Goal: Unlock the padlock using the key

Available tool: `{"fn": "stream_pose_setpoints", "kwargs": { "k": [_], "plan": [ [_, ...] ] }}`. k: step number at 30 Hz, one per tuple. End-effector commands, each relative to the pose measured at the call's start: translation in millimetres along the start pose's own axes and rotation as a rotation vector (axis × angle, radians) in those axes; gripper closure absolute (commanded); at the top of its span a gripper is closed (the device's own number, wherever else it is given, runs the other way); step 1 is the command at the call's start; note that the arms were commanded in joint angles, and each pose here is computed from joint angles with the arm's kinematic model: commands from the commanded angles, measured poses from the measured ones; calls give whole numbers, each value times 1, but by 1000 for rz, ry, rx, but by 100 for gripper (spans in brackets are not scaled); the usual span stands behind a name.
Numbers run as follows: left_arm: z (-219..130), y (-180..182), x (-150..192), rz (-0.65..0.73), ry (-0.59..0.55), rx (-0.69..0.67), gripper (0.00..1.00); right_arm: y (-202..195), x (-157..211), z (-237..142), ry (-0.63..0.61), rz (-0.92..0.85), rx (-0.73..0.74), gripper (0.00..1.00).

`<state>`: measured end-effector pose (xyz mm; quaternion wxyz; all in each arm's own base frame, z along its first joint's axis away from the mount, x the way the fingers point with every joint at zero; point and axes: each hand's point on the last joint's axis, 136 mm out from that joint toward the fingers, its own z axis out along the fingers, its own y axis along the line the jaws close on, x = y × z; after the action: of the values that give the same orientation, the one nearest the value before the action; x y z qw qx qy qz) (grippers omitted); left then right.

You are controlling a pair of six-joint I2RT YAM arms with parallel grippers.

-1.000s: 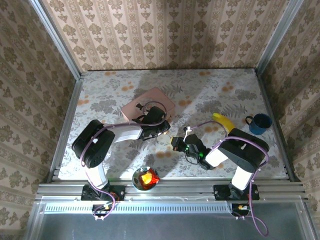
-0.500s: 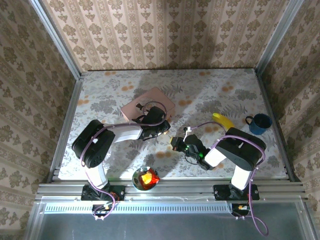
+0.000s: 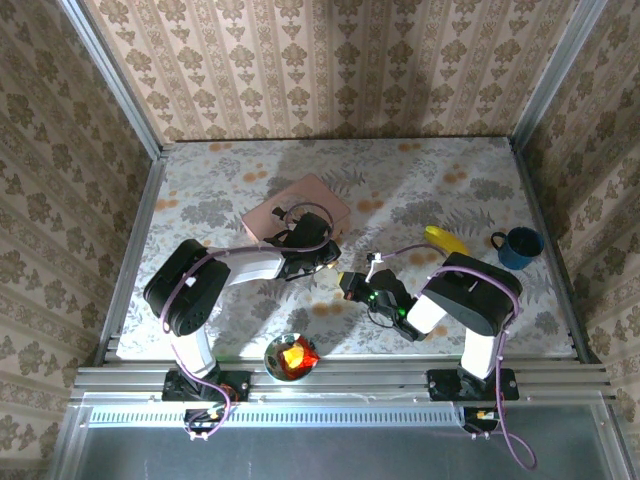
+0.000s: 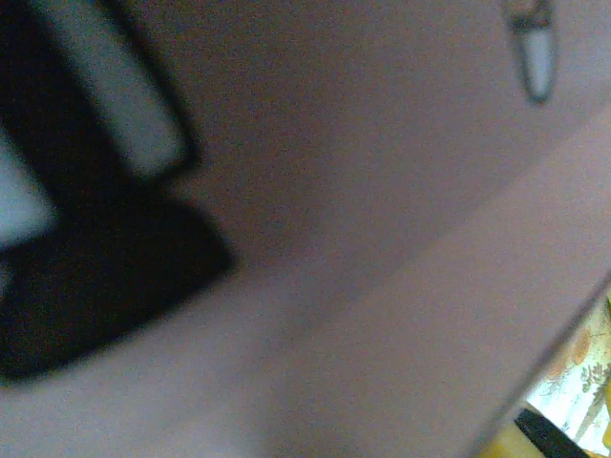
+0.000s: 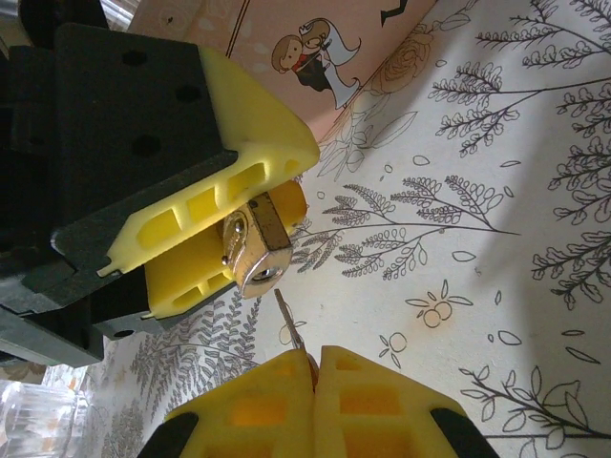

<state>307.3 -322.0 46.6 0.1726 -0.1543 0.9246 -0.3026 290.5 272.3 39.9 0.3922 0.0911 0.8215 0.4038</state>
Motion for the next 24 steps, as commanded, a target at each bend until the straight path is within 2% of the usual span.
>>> {"fn": "stream_pose_setpoints", "kwargs": {
  "k": [1,24],
  "plan": [
    [7,2,11,-33,63,19,100,4,-12,2,-59,22,-19,100],
    [11,1,18,-37,104,30,100,6,-21,8,-75,51,-38,100]
  ]
}}
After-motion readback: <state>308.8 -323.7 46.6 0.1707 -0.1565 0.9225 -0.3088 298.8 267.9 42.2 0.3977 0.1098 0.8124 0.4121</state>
